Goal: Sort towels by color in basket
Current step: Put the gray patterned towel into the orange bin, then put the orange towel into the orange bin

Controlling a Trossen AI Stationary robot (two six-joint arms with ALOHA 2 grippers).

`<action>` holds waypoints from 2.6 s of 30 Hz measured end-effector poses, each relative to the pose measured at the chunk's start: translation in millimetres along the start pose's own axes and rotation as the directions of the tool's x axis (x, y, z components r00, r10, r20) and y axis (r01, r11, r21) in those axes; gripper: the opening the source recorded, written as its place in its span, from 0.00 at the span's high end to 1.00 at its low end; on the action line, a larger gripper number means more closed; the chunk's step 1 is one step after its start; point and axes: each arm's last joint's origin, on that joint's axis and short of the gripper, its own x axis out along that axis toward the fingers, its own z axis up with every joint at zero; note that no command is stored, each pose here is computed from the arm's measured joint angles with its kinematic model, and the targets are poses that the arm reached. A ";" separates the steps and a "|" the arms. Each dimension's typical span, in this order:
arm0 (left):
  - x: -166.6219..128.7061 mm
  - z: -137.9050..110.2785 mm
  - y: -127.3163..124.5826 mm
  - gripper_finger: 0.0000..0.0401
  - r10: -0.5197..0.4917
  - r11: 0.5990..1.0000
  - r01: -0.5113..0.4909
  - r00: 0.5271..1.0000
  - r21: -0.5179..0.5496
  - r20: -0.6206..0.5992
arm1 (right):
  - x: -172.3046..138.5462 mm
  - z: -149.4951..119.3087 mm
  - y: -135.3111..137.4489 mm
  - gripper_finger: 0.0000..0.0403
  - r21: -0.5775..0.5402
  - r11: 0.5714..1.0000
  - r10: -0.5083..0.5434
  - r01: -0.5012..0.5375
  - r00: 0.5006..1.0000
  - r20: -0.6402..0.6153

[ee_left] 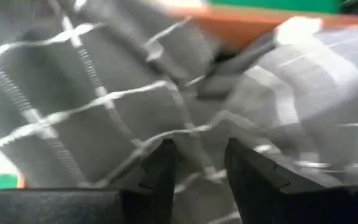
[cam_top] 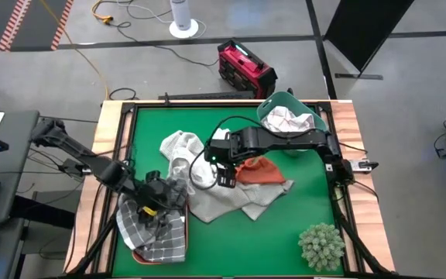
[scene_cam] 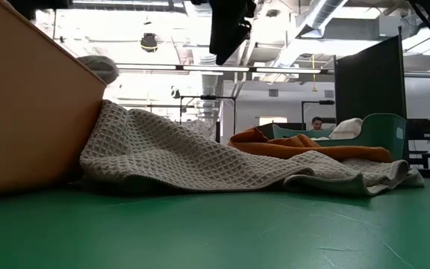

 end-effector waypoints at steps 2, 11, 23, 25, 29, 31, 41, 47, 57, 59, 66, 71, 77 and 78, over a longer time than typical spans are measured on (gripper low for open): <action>-13.6 7.8 -3.7 0.68 -0.063 0.998 0.062 0.997 0.008 0.033 | 2.7 0.6 0.8 0.34 -0.016 1.000 0.007 -0.007 1.000 0.001; -72.7 35.8 -10.3 0.68 -0.168 0.984 0.178 0.955 -0.018 0.244 | 51.3 -1.2 -3.3 0.34 -0.013 1.000 -0.006 0.004 0.990 -0.139; -94.2 38.2 -6.6 0.68 -0.148 0.956 0.214 0.942 -0.202 0.301 | 82.0 -23.2 -3.8 0.34 -0.074 0.996 -0.082 0.055 0.899 -0.430; -97.5 35.7 -4.4 0.68 -0.142 0.950 0.215 0.943 -0.226 0.301 | 80.5 -25.3 -4.5 0.34 -0.062 0.997 -0.072 0.049 0.888 -0.454; -102.8 30.8 3.4 0.68 -0.081 0.948 0.168 0.949 -0.269 0.305 | 85.8 -24.0 -11.1 0.34 0.053 0.999 0.023 0.001 0.890 -0.456; -105.7 30.6 6.8 0.68 -0.065 0.944 0.163 0.944 -0.287 0.322 | 98.5 -29.1 -14.8 0.34 0.073 0.997 0.018 0.018 0.885 -0.466; -113.8 22.9 12.7 0.68 -0.081 0.931 0.181 0.949 -0.316 0.303 | 155.9 -61.2 -15.9 0.44 0.084 0.996 0.010 0.038 0.860 -0.511; -121.6 15.6 17.9 0.68 -0.081 0.944 0.170 0.950 -0.281 0.302 | 159.2 -56.6 -23.4 0.87 0.072 0.997 0.050 -0.018 0.880 -0.472; -138.6 0.5 30.4 0.68 -0.045 0.946 0.149 0.941 -0.289 0.337 | 90.8 -23.3 -40.9 0.95 0.082 0.993 0.104 -0.086 0.966 -0.239; -141.7 -0.5 32.0 0.68 -0.035 0.943 0.150 0.932 -0.296 0.361 | 61.1 -13.5 -41.0 0.95 0.024 0.992 0.122 -0.120 0.986 -0.111; -148.6 17.7 29.3 0.68 0.092 0.966 0.067 0.815 -0.250 0.572 | -49.3 21.9 -35.1 0.95 -0.150 0.951 0.308 -0.270 0.805 0.507; -153.4 37.1 23.2 0.62 0.148 0.981 -0.024 0.734 -0.192 0.662 | -85.9 36.1 -17.6 0.95 -0.207 0.930 0.354 -0.304 0.588 0.727; -167.1 59.9 13.9 0.44 0.152 0.988 -0.122 0.705 -0.092 0.692 | -78.7 43.3 7.9 0.95 -0.210 0.920 0.367 -0.331 0.536 0.760; -165.8 62.5 12.6 0.40 0.162 0.986 -0.146 0.706 -0.081 0.690 | -77.2 43.8 10.3 0.95 -0.211 0.920 0.366 -0.330 0.536 0.761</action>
